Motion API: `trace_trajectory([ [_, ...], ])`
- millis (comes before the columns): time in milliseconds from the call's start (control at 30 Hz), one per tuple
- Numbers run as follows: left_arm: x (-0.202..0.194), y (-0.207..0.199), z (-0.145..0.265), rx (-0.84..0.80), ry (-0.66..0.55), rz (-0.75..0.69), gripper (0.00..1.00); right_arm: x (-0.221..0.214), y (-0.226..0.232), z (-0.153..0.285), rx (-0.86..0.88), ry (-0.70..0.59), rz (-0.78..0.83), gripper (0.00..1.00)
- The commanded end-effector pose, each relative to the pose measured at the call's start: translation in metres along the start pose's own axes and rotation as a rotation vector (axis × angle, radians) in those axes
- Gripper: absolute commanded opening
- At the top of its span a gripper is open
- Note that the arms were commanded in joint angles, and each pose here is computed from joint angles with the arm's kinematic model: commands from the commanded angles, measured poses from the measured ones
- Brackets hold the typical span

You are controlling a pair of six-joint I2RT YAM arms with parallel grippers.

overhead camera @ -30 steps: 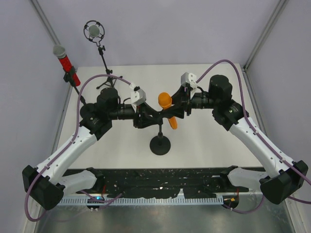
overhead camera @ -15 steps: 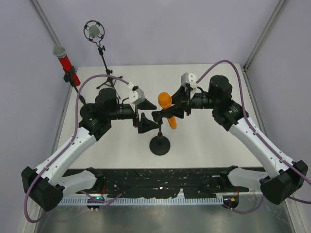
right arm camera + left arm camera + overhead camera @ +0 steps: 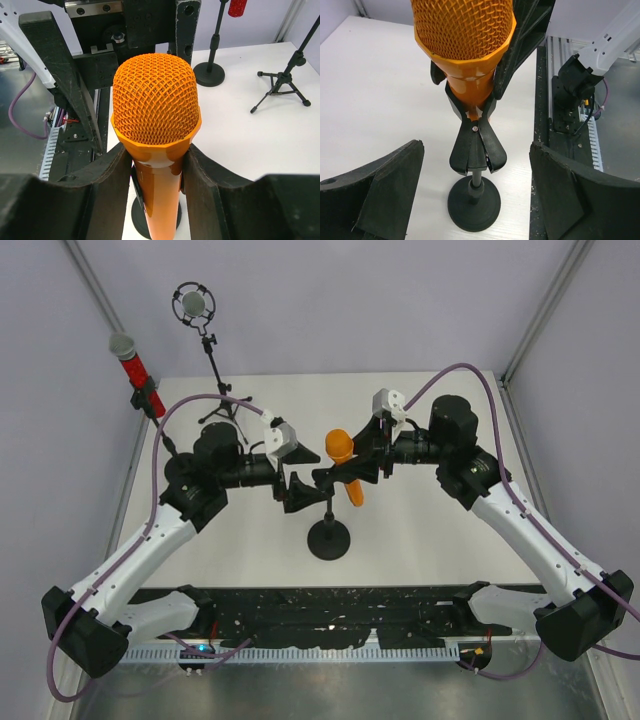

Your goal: Remove the microphone from the stand

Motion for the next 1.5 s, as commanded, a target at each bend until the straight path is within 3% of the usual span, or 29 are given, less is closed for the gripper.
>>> trace_trajectory([
  [0, 0.008, 0.006, -0.001, 0.049, 0.011, -0.060, 0.86, 0.013, 0.011, 0.003, 0.014, -0.045, 0.040, 0.11],
  [200, 0.005, 0.008, -0.001, 0.072, 0.034, -0.070, 0.71, 0.012, 0.009, 0.003, 0.010, -0.043, 0.038, 0.11],
  [267, 0.006, 0.008, -0.001, 0.066, 0.032, -0.069, 0.61, 0.011, 0.009, 0.002, 0.011, -0.039, 0.035, 0.12],
  [367, 0.007, 0.007, -0.002, 0.061, 0.029, -0.070, 0.20, 0.012, 0.009, 0.002, 0.009, -0.043, 0.040, 0.11],
  [433, 0.008, 0.007, -0.002, 0.056, 0.024, -0.072, 0.00, 0.012, 0.009, 0.003, 0.009, -0.043, 0.040, 0.11],
  [900, 0.003, 0.004, 0.002, 0.063, 0.027, -0.082, 0.00, 0.029, 0.018, 0.016, -0.041, -0.067, 0.098, 0.05],
  [1467, 0.004, 0.001, 0.007, 0.067, 0.009, -0.084, 0.00, 0.043, 0.004, 0.081, -0.417, -0.182, 0.230, 0.06],
])
Point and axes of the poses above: each gripper's point midway between its finger pads, its own z axis back along the fingers, its own y axis along the line the jaws close on, x = y × z, the point moved 8 cm from there along z, back along the fingers, and after that the axes turned 15 degrees about -z, right-handed, at the moved point
